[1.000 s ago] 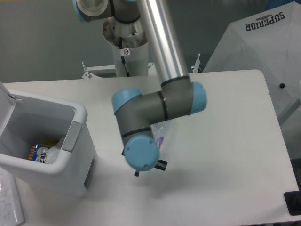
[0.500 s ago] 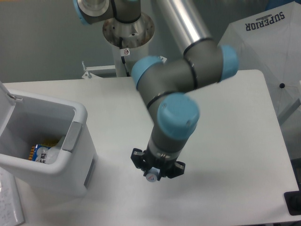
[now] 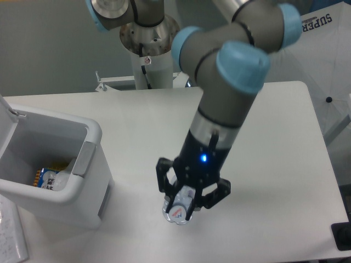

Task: Place the trash in the trash can
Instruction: 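Carry the bottle over the bin and lower it inside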

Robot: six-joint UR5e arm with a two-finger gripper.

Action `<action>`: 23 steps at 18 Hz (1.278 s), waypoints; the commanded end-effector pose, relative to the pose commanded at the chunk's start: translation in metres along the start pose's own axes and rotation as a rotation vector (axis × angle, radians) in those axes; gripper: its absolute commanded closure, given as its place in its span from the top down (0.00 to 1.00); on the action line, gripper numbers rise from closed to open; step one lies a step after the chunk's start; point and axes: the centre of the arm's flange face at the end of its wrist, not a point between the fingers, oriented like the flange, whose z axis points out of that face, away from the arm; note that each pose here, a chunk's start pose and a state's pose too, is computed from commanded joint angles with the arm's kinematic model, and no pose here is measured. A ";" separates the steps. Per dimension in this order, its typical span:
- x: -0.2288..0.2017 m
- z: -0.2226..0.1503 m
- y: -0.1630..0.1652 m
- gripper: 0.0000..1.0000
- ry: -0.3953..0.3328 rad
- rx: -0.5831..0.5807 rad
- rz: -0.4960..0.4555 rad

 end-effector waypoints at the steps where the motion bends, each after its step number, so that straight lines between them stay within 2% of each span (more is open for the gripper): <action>1: 0.008 -0.010 -0.008 0.00 0.002 0.044 0.022; 7: 0.064 -0.063 -0.041 0.00 0.085 0.206 0.102; 12: 0.128 -0.094 -0.057 0.00 0.148 0.261 0.166; 17: 0.196 -0.089 -0.052 0.00 0.222 0.249 0.220; 23: 0.226 -0.062 -0.027 0.00 0.283 0.205 0.231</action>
